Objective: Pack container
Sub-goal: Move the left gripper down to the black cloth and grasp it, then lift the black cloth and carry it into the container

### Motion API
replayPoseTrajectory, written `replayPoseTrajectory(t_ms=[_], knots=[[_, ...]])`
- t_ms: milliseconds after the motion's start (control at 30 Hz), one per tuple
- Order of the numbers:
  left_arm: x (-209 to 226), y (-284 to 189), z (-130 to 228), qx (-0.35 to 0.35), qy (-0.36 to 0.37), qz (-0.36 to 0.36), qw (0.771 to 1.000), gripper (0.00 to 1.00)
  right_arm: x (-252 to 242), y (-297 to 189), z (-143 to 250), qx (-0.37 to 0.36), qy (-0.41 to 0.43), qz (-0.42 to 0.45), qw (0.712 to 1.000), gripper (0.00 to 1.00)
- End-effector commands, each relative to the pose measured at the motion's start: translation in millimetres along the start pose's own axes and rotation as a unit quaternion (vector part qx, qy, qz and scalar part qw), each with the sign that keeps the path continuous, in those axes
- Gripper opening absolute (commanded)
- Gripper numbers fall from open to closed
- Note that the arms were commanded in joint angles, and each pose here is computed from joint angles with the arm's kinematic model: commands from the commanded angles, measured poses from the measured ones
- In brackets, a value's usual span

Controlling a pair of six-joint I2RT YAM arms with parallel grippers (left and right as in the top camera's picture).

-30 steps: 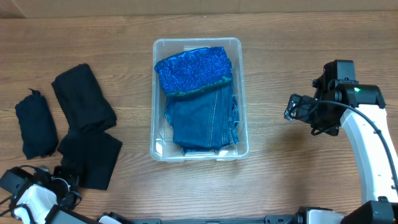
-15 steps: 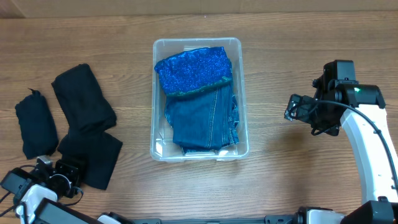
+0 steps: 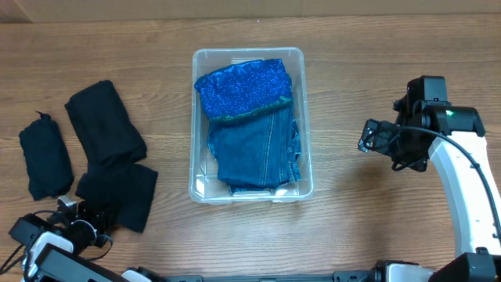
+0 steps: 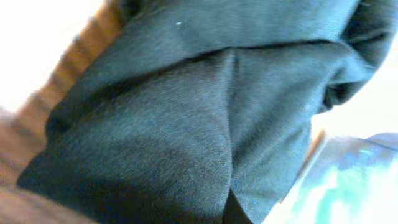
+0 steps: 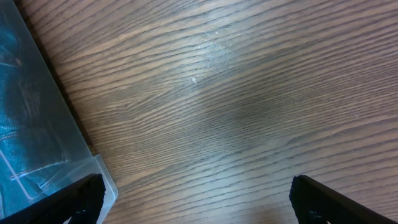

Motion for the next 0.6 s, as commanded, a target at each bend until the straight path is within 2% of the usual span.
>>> replayPoseTrajectory(t_ms=[0,167,367,500,567], knots=[[-26,-8,-15,-0.013,0.012,0.104,0.994,0.04,1,-5,-4,-0.012,0.002,-0.002,1.0,1.0],[-54,-23,-30,-0.022,0.058,0.142,0.988,0.04,1,-5,-4,-0.013,0.002,-0.003,1.0,1.0],[-132,-57,-51,-0.04,0.175,0.198,0.964,0.04,1,-5,-5,-0.014,0.002,-0.004,1.0,1.0],[-205,-79,-57,-0.039,0.261,0.232,0.936,0.04,2,-5,-5,-0.015,0.002,-0.004,1.0,1.0],[-247,-87,-52,-0.031,0.323,0.258,0.91,0.04,2,-5,-5,-0.015,0.001,-0.005,1.0,1.0]])
Point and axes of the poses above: each gripper's point midway between its finger pads, its own y axis out along the fingers, its own x axis along the line the jaws close on, z = x × y, the point moved 7 cm from there along -y, back along the fingers, and after that the axes turned 15 degrees about y, right-handed, at the moved point
